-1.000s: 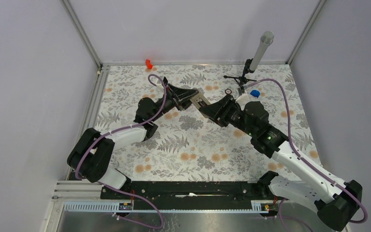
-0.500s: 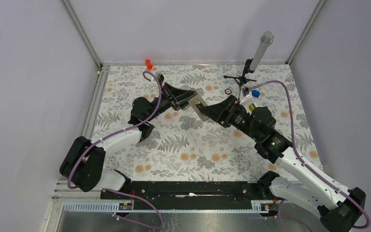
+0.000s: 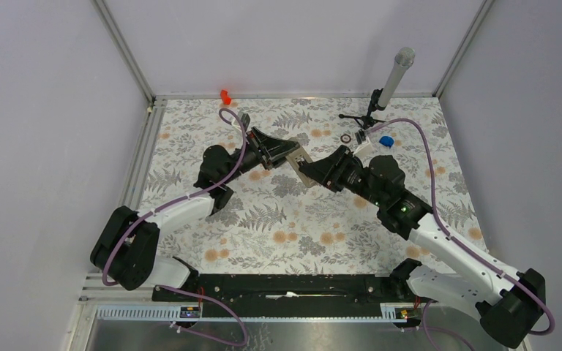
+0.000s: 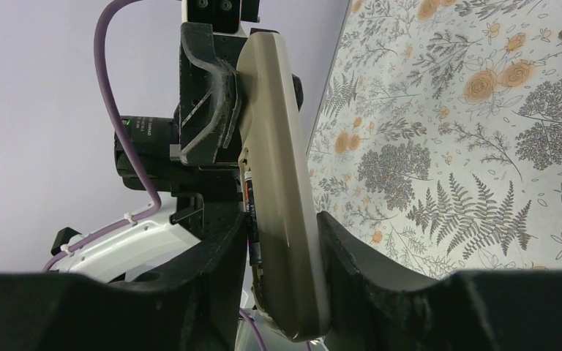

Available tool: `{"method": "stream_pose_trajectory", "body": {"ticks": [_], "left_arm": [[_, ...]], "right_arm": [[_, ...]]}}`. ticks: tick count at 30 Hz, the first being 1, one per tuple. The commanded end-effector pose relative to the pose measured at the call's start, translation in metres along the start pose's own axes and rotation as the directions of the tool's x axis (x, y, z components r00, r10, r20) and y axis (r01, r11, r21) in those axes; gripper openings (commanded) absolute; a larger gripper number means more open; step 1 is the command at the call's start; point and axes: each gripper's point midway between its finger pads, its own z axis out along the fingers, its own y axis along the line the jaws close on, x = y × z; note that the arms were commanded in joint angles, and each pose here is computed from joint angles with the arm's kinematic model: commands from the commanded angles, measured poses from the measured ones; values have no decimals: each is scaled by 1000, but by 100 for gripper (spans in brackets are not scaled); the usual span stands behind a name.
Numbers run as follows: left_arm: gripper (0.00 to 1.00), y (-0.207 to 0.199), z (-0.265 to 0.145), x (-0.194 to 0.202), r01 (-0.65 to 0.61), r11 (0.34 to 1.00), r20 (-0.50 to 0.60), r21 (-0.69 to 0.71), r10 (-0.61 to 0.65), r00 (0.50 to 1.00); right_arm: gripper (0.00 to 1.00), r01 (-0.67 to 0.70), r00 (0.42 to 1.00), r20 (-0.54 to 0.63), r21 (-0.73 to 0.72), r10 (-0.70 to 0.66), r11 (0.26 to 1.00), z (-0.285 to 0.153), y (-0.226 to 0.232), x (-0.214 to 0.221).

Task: Load the batteries into the remote control

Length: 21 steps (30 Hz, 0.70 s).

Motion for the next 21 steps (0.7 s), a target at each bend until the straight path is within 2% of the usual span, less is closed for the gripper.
{"method": "stream_pose_trajectory", "body": {"ticks": [1,2,5,7,10,15,17,21], "left_arm": [[0,-48,-3,4,-98,986,-17,138,101,995],[0,-49,-3,4,-104,985,-16,139,107,994],[0,-49,-4,5,-126,982,-15,137,129,991],[0,-48,-4,6,-145,981,-20,131,149,989],[0,-45,-3,8,-174,977,-33,120,179,983],[0,-43,-5,11,-202,972,-50,117,209,977],[0,-42,-5,11,-207,971,-49,115,214,976],[0,-43,-6,12,-207,971,-52,122,214,975]], "right_arm": [[44,13,1000,-6,-24,-14,1000,2,12,-3],[48,14,1000,-12,-31,-14,999,2,13,-2],[73,27,1000,-2,-99,-28,995,-2,21,-1],[81,49,999,21,-134,-46,990,-7,27,-4],[85,80,997,32,-159,-76,984,-13,36,-6],[75,79,995,75,-160,-67,984,-18,36,-12],[67,81,994,92,-157,-67,984,-20,36,-15],[51,104,994,51,-141,-98,985,-14,32,-9]]}}
